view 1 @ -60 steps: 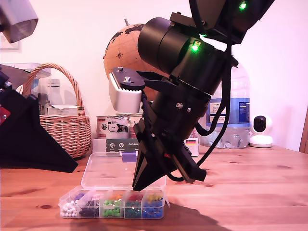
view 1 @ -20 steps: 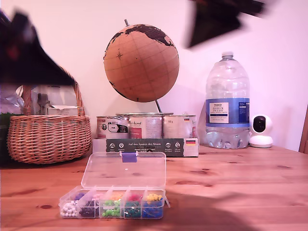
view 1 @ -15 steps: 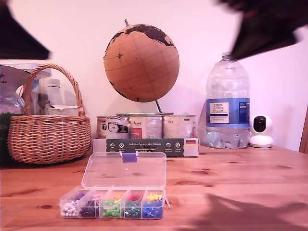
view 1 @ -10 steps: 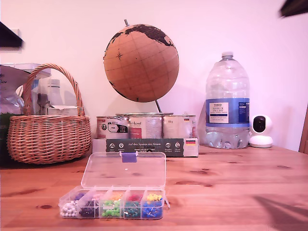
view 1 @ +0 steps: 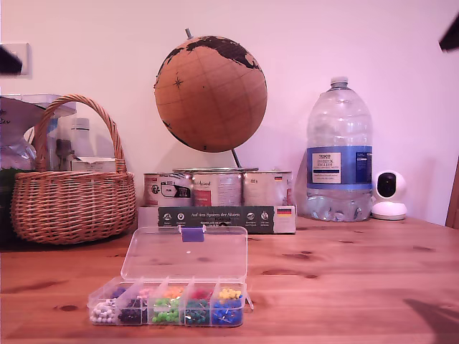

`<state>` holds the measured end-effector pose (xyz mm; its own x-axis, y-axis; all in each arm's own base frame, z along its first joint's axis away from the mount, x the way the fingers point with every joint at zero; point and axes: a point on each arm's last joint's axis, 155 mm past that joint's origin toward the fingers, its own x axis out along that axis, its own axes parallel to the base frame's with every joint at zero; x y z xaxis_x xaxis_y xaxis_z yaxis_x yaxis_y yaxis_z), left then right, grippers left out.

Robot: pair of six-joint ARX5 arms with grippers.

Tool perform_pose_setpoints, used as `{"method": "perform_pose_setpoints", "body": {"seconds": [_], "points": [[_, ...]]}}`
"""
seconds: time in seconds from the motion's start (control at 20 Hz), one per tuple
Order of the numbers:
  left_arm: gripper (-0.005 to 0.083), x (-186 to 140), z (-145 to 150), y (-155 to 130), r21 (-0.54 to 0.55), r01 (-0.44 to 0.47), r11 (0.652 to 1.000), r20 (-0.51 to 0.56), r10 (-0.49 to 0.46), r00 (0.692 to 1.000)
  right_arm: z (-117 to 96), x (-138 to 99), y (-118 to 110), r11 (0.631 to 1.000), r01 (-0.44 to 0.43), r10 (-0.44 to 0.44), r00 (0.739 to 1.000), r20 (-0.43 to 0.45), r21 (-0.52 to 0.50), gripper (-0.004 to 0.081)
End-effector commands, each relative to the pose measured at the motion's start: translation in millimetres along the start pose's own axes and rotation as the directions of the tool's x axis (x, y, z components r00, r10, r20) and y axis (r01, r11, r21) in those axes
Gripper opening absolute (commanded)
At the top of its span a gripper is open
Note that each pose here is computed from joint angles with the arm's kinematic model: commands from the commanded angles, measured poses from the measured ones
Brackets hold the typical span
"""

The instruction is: Sort the loose pins on the table into their correct compartments

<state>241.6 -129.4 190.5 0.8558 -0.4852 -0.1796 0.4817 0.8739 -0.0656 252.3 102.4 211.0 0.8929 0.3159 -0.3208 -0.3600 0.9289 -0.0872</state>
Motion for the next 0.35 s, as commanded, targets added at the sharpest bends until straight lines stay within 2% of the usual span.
{"method": "perform_pose_setpoints", "body": {"seconds": [0.0, 0.3], "points": [[-0.0024, 0.5, -10.5, 0.4, -0.009, -0.001, 1.0, -0.039, 0.001, 0.999, -17.7, 3.3, 0.7, 1.0, 0.0, 0.0, 0.999, -0.052, -0.008, -0.0013], [-0.0024, -3.4, -45.8, 2.0, -0.018, -0.011, 1.0, -0.179, 0.007, 0.984, -45.4, 0.3, 1.6, 1.0, -0.007, 0.004, 0.987, -0.162, -0.02, -0.0013]]}}
